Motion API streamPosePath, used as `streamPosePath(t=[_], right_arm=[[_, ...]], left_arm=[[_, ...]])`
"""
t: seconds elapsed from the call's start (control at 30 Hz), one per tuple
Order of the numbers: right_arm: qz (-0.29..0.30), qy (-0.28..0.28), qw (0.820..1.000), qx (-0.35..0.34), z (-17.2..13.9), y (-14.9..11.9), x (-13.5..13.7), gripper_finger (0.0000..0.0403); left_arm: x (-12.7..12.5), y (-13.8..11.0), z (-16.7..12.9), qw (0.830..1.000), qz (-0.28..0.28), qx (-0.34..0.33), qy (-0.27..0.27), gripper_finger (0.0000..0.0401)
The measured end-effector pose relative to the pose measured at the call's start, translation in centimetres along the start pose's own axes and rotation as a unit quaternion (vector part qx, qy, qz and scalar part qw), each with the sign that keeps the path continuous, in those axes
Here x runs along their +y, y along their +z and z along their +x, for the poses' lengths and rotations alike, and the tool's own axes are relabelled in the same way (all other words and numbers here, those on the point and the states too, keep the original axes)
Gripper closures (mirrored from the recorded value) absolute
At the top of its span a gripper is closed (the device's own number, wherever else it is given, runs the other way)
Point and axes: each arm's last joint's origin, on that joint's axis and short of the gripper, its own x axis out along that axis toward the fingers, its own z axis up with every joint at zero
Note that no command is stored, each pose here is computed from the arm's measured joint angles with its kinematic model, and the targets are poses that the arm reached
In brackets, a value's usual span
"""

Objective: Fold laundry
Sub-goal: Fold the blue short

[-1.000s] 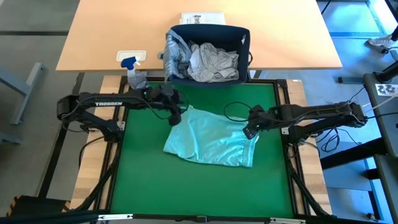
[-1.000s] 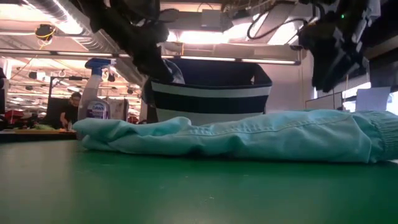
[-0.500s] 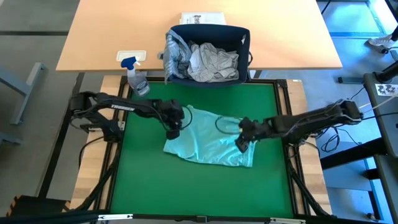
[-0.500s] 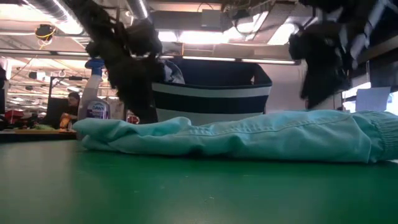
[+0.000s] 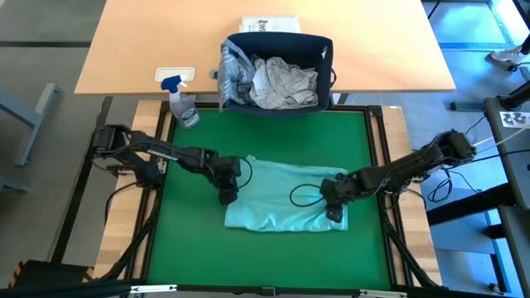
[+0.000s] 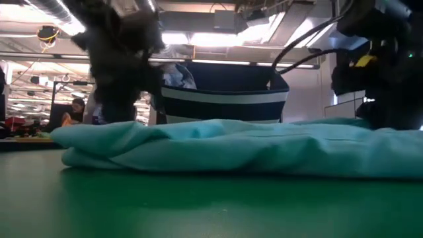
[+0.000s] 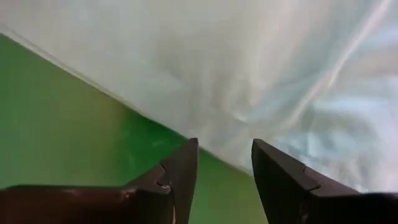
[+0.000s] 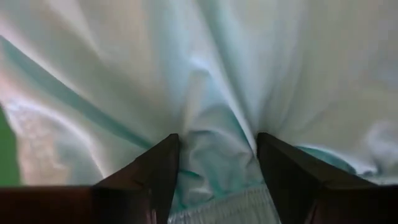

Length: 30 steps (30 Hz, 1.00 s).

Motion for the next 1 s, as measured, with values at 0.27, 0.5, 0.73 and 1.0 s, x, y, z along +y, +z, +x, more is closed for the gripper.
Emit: streamPosePath(t=[0.27,0.5,0.73,1.0], right_arm=[[-0.027,0.043,0.998,-0.026,-3.5,2.0,1.8,0.0187],[-0.001,0.011,0.997,-0.072,-4.2,2.8,2.1,0.0187],[0.015,0.007,0.997,-0.075,-4.2,2.8,2.0,0.0187],[0.033,0.015,0.997,-0.075,-4.9,3.0,2.2,0.0187]], left_arm=[[0.0,4.4,-6.7,0.984,0.100,-0.138,0.048,0.0264],[5.0,5.4,-4.0,0.985,0.133,-0.082,0.080,0.0262],[7.0,5.7,0.5,0.984,0.172,-0.020,0.042,0.0277],[7.3,5.6,2.4,0.980,0.195,0.002,0.024,0.0317]])
